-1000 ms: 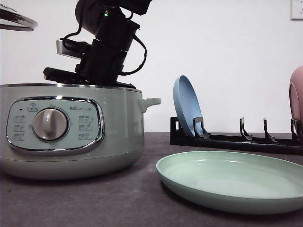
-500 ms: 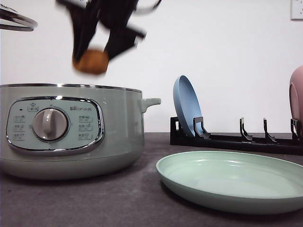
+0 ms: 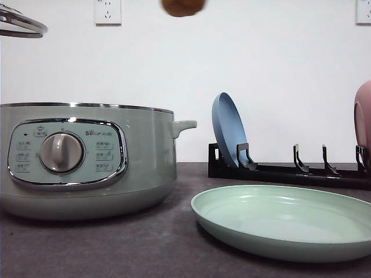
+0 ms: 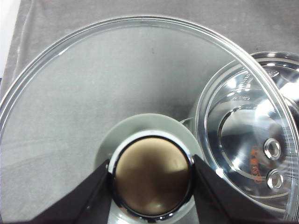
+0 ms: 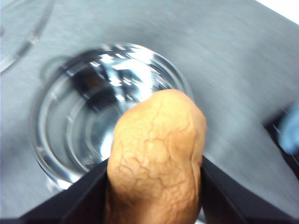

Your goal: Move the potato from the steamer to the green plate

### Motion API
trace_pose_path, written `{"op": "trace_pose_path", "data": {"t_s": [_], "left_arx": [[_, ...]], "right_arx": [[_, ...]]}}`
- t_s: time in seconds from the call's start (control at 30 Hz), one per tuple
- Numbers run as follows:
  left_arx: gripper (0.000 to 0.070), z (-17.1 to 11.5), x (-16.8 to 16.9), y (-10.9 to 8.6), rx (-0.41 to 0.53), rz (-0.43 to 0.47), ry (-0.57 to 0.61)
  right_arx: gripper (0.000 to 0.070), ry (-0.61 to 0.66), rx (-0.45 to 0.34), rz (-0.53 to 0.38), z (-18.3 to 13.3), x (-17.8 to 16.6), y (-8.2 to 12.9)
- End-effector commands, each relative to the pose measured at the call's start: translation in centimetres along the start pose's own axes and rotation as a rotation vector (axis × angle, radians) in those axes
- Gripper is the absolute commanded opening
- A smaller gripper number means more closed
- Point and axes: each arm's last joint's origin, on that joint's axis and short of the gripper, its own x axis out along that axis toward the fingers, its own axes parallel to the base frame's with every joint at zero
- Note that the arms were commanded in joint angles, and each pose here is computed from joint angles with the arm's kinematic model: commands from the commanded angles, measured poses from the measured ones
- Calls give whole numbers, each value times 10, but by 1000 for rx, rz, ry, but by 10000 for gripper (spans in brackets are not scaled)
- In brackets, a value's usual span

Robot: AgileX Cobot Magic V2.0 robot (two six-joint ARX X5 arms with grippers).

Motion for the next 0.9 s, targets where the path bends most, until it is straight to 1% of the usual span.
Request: {"op": "trace_pose_path", "data": {"t_s": [0.0,0.1,0.27,0.37,0.63,0.73,0.87], "left_arx": [[9,7,-10,0,-5,-4,-82],[9,7,-10,0,-3,-27,-84],[9,7,-10,-2,-1,-54,-86],[9,7,-10,-4,7,-61,-87],[9,8,-11,-9,25,-80,-89],[9,8,-11,-10,30,-86,-89],[9,8,-11,-12,37,-93,-90]], "right_arx": [[244,8,-6,-5,-10,1,-1],[244,3,24,-25,-37,-4,-9],[244,-24,132,-47,-79,-6,-18],[244,-27,199,-50,-103,-2,-19],[244,37,340,-59,-157,32,-22],[244,40,387,-65,-173,45,-24],[244,42,435,-119,-194,58,-26]]}}
